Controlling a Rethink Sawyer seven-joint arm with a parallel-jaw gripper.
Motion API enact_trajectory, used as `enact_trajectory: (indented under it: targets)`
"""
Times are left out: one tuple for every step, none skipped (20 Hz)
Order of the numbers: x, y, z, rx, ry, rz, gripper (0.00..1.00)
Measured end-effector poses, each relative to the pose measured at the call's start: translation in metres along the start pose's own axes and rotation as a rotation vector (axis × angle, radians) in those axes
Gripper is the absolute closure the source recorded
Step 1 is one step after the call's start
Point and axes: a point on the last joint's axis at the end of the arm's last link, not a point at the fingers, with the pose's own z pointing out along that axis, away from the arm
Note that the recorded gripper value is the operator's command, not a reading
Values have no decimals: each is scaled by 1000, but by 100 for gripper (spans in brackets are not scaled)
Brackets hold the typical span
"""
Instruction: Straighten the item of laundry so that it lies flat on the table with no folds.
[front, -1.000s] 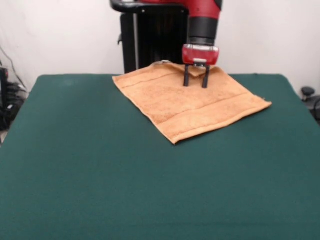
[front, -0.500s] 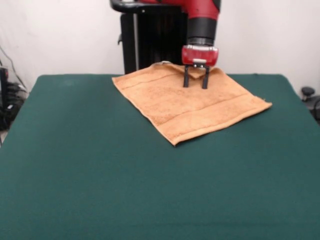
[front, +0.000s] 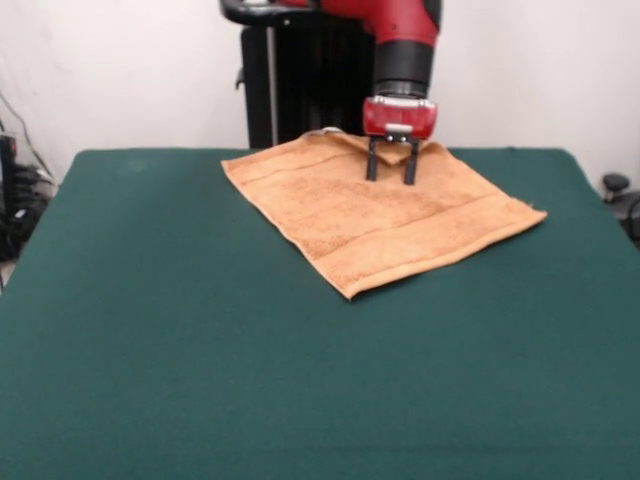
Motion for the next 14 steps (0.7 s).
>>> enact_trajectory:
  targets:
    - [-2, 1, 0, 3, 13, 9, 0]
    - [-2, 1, 0, 4, 19, 12, 0]
    - [-5, 1, 0, 8, 40, 22, 0]
    - [-7, 1, 0, 10, 53, 27, 0]
    - [-8, 1, 1, 11, 60, 30, 0]
    - [-10, 1, 1, 13, 73, 33, 0]
    - [-11, 2, 1, 14, 78, 34, 0]
    - [-12, 2, 1, 15, 84, 35, 0]
    - [-12, 2, 1, 15, 85, 35, 0]
    - [-12, 2, 1, 15, 86, 34, 0]
    - [-12, 2, 1, 15, 85, 33, 0]
    - [-12, 2, 1, 16, 83, 32, 0]
    - [-11, 2, 1, 16, 81, 31, 0]
    - [-10, 3, 1, 18, 72, 26, 0]
